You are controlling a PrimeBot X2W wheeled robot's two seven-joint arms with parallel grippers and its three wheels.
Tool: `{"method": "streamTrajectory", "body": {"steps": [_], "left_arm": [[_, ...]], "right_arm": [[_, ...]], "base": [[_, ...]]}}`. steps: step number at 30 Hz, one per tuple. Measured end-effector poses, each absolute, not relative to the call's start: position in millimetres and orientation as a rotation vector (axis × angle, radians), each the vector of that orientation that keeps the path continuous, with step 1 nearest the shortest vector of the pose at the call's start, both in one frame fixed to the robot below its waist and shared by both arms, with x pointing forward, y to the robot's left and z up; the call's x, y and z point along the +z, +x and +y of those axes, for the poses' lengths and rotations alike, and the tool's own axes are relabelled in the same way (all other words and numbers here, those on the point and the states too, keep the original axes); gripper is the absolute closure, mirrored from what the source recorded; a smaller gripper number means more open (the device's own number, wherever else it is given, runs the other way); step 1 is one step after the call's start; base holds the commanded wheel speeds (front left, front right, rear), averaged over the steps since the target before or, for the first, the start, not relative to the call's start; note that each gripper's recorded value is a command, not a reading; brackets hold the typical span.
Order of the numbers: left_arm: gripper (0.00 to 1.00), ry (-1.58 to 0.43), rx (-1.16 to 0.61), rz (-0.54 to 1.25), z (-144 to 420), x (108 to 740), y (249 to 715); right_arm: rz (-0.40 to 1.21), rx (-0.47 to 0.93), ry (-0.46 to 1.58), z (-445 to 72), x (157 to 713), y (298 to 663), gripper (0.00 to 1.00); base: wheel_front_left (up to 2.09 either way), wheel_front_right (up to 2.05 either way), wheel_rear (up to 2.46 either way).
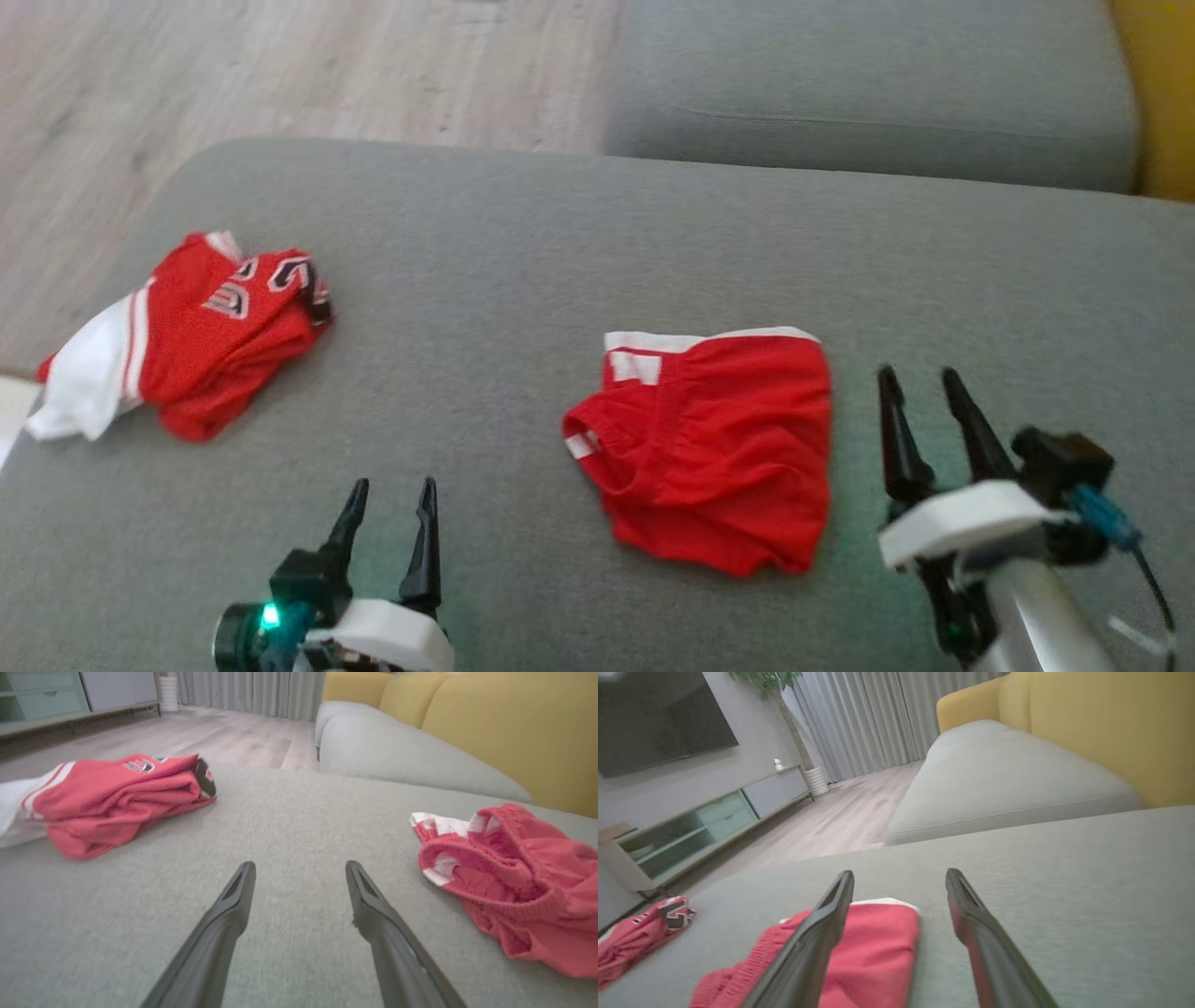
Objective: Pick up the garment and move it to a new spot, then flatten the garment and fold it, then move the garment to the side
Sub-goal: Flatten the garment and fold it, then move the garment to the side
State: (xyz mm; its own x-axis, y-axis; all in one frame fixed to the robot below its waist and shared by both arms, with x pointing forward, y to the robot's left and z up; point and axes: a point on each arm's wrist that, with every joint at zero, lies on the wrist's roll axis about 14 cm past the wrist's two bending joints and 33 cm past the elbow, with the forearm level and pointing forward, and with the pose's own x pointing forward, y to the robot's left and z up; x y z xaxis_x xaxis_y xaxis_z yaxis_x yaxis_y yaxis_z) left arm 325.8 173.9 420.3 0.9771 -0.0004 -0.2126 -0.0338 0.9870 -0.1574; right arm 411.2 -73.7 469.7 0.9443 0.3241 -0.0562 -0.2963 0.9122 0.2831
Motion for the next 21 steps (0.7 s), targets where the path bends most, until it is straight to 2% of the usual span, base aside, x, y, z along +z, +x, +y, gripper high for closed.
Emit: {"method": "streamTrajectory", "body": {"steps": [4, 9, 14, 21], "left_arm": [[0.0, -0.12, -0.033, 0.157, 162.9, 437.4, 336.0], [0.0, -0.098, -0.053, 0.171, 156.4, 430.5, 319.0], [0.0, -0.096, -0.073, 0.215, 150.0, 416.1, 301.2], [0.0, -0.096, -0.074, 0.209, 150.7, 417.8, 300.8]], "right_arm": [[0.09, 0.243, 0.195, -107.8, 464.7, 394.8, 0.0], [0.104, 0.186, 0.164, -130.1, 456.3, 375.4, 0.0], [0.163, 0.165, 0.147, -137.8, 436.1, 356.0, 0.0], [0.191, 0.21, 0.144, -123.3, 428.9, 353.3, 0.0]], "base": [[0.0, 0.0, 0.0], [0.0, 0.0, 0.0], [0.0, 0.0, 0.0], [0.0, 0.0, 0.0]]}}
